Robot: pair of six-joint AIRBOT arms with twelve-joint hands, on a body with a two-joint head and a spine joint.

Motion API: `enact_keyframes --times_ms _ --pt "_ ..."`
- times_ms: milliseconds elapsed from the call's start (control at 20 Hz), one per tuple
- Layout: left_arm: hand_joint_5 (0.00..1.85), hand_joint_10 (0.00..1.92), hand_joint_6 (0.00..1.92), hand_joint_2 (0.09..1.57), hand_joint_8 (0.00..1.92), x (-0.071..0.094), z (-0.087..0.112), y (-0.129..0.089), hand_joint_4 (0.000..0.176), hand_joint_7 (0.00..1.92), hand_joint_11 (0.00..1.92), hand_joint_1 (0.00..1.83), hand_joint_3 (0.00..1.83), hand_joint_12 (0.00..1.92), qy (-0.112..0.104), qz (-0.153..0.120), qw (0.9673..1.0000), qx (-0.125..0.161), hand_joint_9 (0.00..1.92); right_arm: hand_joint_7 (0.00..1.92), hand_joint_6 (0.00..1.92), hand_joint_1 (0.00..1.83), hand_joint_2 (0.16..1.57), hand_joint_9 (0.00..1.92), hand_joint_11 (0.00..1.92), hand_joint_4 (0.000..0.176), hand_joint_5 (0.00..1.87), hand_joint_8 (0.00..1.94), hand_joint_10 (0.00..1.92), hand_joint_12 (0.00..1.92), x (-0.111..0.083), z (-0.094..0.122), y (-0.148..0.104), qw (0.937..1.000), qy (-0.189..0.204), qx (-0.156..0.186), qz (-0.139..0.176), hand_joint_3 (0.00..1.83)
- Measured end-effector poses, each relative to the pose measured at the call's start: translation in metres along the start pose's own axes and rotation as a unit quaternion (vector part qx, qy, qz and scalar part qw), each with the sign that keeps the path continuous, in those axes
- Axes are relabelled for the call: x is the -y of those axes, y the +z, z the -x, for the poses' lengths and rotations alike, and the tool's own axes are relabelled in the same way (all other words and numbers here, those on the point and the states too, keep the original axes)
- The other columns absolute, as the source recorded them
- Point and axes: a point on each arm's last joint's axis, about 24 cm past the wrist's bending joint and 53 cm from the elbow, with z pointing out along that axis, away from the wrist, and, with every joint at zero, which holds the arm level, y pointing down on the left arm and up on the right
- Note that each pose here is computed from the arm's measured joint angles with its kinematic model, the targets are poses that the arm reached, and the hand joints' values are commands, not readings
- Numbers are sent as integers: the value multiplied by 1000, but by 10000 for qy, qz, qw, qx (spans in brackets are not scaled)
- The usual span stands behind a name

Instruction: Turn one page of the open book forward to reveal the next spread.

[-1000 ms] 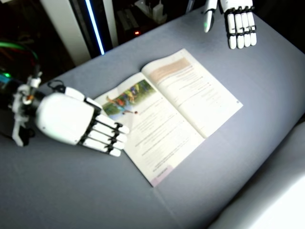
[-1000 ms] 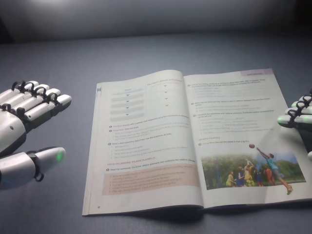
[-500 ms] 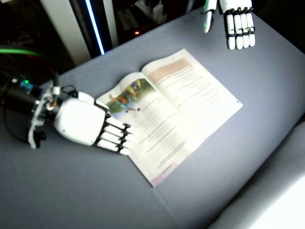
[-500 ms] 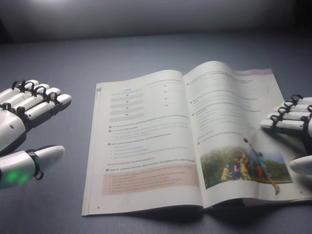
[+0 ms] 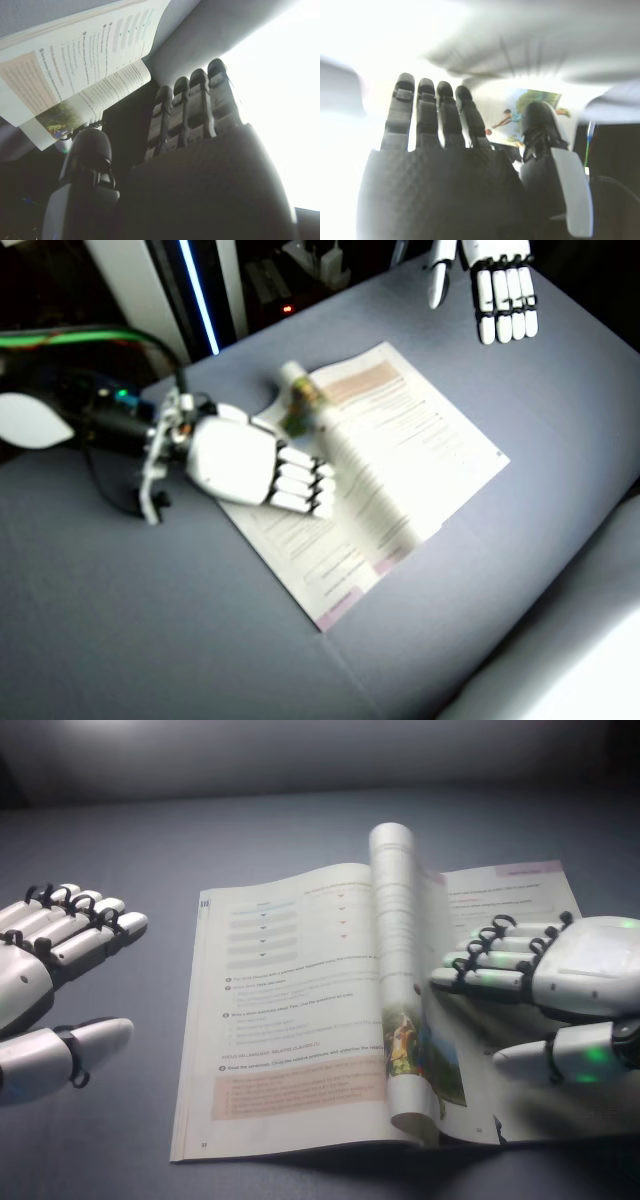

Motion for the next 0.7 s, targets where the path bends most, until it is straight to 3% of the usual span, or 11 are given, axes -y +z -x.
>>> enact_keyframes --times_ms 100,250,450,700 --pt "91 0 3 1362 2 1 3 1 0 54 0 0 0 1 16 -40 10000 53 0 17 0 0 1345 0 9 0 0 6 0 4 -12 6 11 9997 121 138 155 0" --pt "97 2 1 1271 1 2 7 1 0 63 0 0 0 0 6 -52 9999 122 19 25 0 0 1300 44 92 0 0 9 17 39 -48 12 30 9966 297 365 673 0" --pt "126 0 10 1263 1 0 16 1 0 68 0 0 0 0 -16 -44 9996 295 17 124 17 0 1387 151 183 0 90 14 16 71 -87 7 41 9917 233 220 1248 1" --pt "116 3 0 1247 5 1 39 -4 0 95 0 0 0 0 -17 -74 9977 675 38 112 18 0 1373 96 57 0 92 12 12 16 -124 -4 32 9807 308 -100 1927 0"
